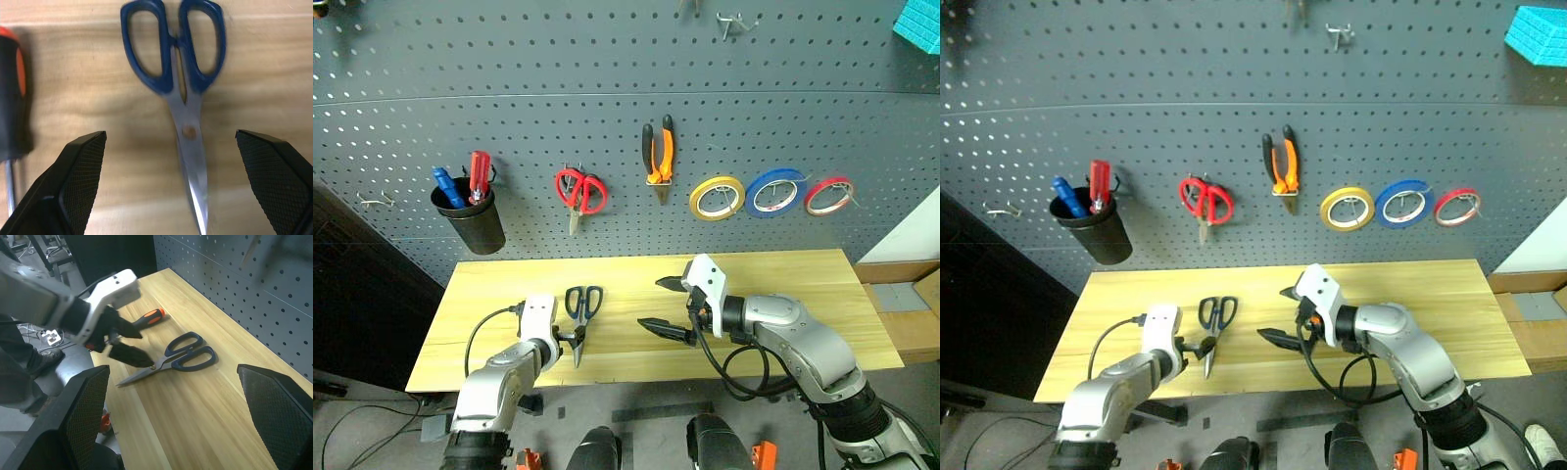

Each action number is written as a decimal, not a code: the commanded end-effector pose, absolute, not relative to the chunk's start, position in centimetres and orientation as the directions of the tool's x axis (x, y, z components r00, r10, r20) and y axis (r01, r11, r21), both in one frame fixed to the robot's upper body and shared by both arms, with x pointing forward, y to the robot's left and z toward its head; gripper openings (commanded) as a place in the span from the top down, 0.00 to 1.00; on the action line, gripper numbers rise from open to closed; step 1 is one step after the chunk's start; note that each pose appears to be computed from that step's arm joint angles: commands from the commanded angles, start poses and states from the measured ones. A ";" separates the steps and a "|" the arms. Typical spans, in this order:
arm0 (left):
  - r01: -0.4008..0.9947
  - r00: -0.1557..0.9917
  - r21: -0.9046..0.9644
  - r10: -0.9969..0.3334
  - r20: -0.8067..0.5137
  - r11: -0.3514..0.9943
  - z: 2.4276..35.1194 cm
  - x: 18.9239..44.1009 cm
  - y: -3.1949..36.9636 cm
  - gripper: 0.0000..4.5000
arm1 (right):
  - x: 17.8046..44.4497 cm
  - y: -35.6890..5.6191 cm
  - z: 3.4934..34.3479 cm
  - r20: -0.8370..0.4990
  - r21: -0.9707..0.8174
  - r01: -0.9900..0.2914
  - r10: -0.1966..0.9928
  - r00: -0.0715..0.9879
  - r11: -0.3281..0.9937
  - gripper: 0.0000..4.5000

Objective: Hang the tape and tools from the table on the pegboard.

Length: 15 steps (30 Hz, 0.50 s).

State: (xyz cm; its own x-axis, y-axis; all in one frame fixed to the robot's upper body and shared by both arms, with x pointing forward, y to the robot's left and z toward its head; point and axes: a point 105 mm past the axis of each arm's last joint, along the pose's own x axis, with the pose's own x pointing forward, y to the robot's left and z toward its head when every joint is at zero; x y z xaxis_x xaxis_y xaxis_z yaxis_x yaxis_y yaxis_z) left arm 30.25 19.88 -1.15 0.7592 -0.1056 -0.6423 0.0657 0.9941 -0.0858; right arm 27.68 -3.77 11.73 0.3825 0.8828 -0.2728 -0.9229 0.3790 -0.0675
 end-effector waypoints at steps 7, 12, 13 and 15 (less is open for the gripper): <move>0.078 0.728 -0.088 -0.117 -0.675 0.993 -2.4 31.3 19.2 0.00 | 27.1 -3.4 13.1 -0.243 -0.096 -0.930 0.898 0.367 0.355 0.00; 0.099 0.717 -0.084 -0.130 -0.685 0.992 -2.9 31.7 18.7 0.08 | 26.7 -3.4 13.2 -0.236 -0.060 -0.936 0.907 0.350 0.346 0.00; 0.101 0.716 -0.082 -0.130 -0.686 0.992 -2.9 31.8 18.7 0.14 | 26.7 -3.4 13.2 -0.237 -0.058 -0.937 0.907 0.349 0.345 0.00; 0.105 0.715 -0.073 -0.126 -0.687 0.992 -3.0 32.2 18.7 0.25 | 26.6 -3.5 13.1 -0.240 -0.054 -0.937 0.906 0.348 0.345 0.00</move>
State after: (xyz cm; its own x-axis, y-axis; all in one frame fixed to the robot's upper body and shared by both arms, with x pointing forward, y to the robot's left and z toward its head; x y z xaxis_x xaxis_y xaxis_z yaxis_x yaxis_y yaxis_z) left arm 31.98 18.96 -2.88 0.7150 -0.1234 -0.6882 0.0918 0.9923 -0.0825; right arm 27.07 -3.64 11.96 0.3598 0.8908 -0.2776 -0.9304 0.3650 -0.0347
